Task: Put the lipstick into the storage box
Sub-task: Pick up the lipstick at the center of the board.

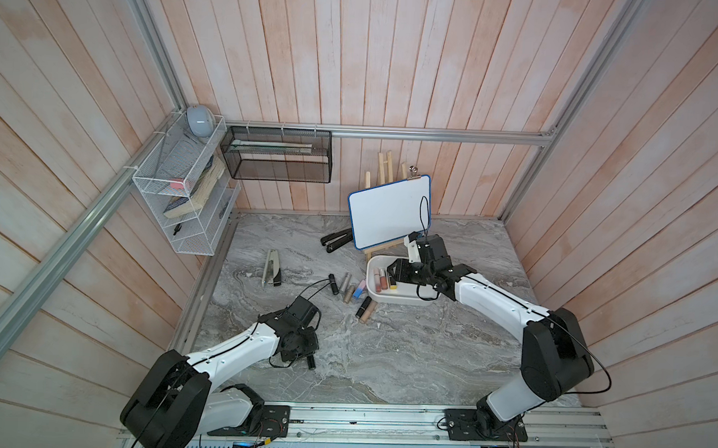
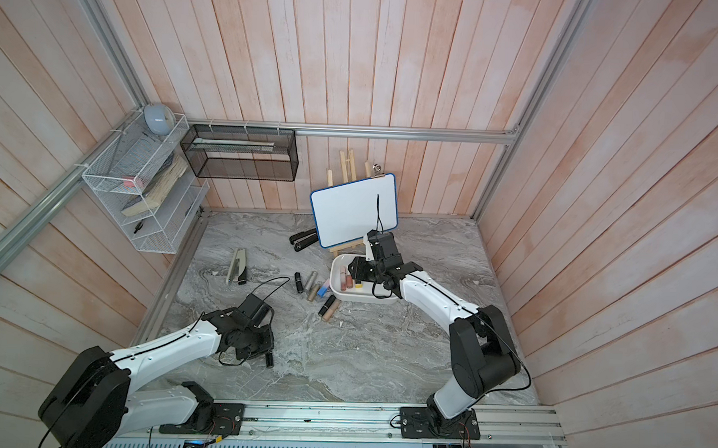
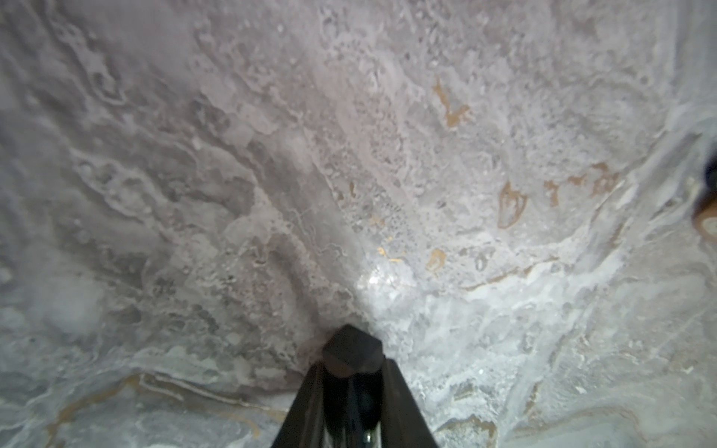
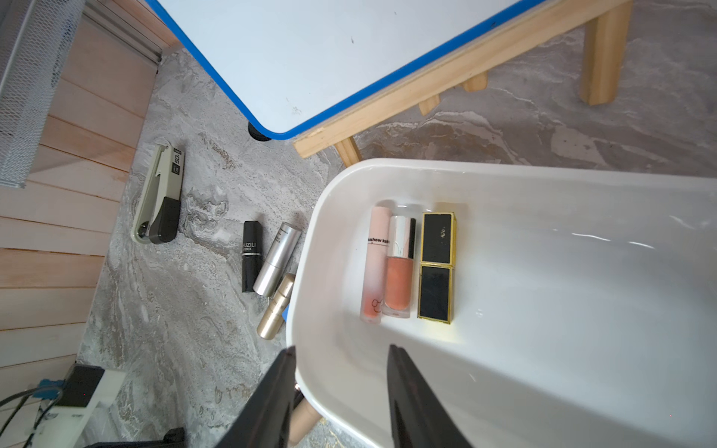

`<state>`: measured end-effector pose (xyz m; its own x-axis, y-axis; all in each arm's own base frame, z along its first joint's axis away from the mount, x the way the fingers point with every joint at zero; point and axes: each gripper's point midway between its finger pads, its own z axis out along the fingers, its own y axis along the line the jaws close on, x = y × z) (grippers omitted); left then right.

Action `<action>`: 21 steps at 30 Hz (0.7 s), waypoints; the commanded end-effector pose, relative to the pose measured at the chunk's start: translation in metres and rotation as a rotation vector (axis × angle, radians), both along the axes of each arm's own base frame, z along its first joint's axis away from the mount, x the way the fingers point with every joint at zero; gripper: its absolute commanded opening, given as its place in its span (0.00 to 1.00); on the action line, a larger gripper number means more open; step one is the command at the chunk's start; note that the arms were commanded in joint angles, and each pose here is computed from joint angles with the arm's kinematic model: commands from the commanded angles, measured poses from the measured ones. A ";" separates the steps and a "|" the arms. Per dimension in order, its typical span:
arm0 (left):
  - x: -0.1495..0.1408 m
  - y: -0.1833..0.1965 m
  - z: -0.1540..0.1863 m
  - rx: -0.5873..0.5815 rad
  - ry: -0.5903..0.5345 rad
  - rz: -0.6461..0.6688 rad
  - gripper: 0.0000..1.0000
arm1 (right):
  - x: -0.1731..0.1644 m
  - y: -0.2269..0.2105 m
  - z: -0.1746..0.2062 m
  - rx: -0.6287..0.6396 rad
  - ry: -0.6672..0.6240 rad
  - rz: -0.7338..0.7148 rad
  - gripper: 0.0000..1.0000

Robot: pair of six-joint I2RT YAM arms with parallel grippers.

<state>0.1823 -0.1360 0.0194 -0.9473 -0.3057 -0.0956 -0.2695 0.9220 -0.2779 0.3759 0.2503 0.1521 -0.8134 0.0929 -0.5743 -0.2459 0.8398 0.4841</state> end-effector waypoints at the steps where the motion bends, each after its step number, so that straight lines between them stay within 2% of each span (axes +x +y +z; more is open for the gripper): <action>1: -0.001 -0.011 0.011 -0.073 -0.030 -0.033 0.20 | -0.006 0.004 0.015 0.056 -0.018 0.022 0.43; 5: 0.021 -0.032 0.044 -0.176 -0.154 -0.071 0.20 | -0.018 0.014 0.031 0.105 -0.044 0.078 0.43; 11: 0.048 -0.065 0.085 -0.307 -0.304 -0.180 0.21 | -0.046 0.030 0.053 0.244 -0.070 0.221 0.46; 21: 0.089 -0.125 0.163 -0.569 -0.485 -0.382 0.21 | -0.108 0.035 0.068 0.460 0.001 0.430 0.52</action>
